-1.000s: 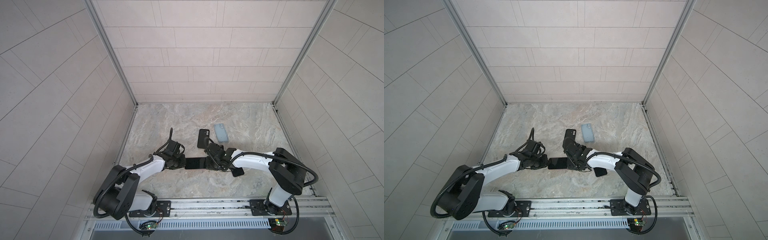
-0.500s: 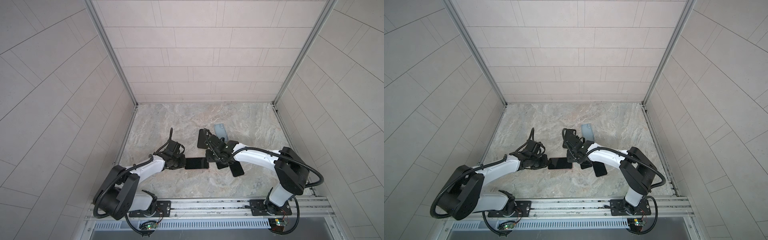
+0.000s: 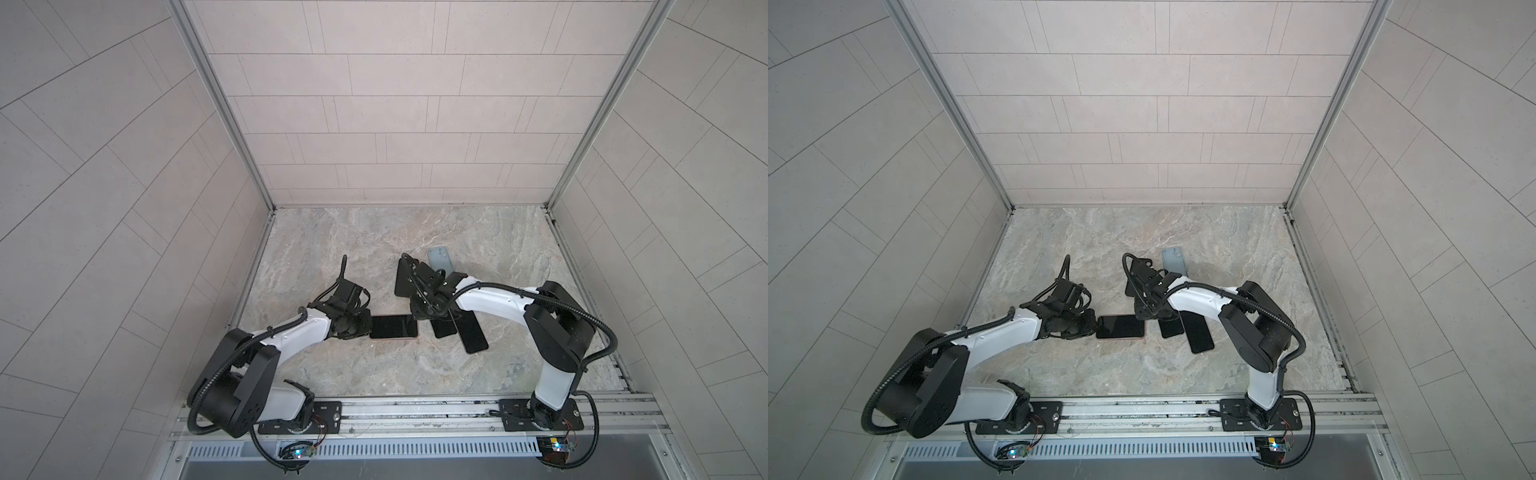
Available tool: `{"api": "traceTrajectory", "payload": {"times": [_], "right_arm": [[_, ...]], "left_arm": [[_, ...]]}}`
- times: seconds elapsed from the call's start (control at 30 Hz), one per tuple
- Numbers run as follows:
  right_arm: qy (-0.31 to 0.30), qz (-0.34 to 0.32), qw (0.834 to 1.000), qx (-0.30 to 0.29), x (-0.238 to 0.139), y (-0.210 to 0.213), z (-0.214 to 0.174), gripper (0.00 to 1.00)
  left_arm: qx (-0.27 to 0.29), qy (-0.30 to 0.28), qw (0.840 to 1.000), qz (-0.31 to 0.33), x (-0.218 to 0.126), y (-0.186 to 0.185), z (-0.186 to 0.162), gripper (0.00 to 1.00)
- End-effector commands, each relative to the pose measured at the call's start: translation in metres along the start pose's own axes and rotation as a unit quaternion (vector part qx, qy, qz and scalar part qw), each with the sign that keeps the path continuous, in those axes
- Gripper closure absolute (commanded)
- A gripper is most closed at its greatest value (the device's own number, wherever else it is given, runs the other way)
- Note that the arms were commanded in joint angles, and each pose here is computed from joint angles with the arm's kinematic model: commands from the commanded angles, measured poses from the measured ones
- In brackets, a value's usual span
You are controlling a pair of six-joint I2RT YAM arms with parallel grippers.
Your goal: Put the phone into the phone case
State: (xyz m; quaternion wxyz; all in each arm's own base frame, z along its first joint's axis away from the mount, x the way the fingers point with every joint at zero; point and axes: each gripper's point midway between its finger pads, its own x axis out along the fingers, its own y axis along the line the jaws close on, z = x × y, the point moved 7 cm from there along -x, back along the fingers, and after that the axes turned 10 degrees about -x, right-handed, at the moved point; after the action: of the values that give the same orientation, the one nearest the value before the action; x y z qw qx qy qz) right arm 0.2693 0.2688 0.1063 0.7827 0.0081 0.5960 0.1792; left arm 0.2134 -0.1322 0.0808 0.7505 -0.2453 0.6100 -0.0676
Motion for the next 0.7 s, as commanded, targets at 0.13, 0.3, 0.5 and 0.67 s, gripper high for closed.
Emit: {"api": "traceTrajectory", "payload": {"times": [0.13, 0.3, 0.5, 0.67], "right_arm": [[0.021, 0.002, 1.000, 0.005, 0.012, -0.002, -0.008, 0.89], [0.017, 0.003, 1.000, 0.006, 0.010, -0.002, -0.007, 0.89], [-0.010, 0.014, 1.000, 0.002, -0.005, 0.002, -0.001, 0.89], [-0.016, 0.020, 1.000, 0.000, -0.006, 0.003, -0.001, 0.89]], "left_arm": [[0.006, 0.018, 1.000, 0.015, 0.000, 0.002, -0.004, 0.86], [0.007, 0.018, 1.000, 0.016, -0.001, 0.002, -0.005, 0.87], [0.005, 0.017, 1.000, 0.016, -0.001, 0.003, -0.005, 0.86], [0.005, 0.019, 1.000, 0.015, 0.000, 0.003, -0.006, 0.86]]}}
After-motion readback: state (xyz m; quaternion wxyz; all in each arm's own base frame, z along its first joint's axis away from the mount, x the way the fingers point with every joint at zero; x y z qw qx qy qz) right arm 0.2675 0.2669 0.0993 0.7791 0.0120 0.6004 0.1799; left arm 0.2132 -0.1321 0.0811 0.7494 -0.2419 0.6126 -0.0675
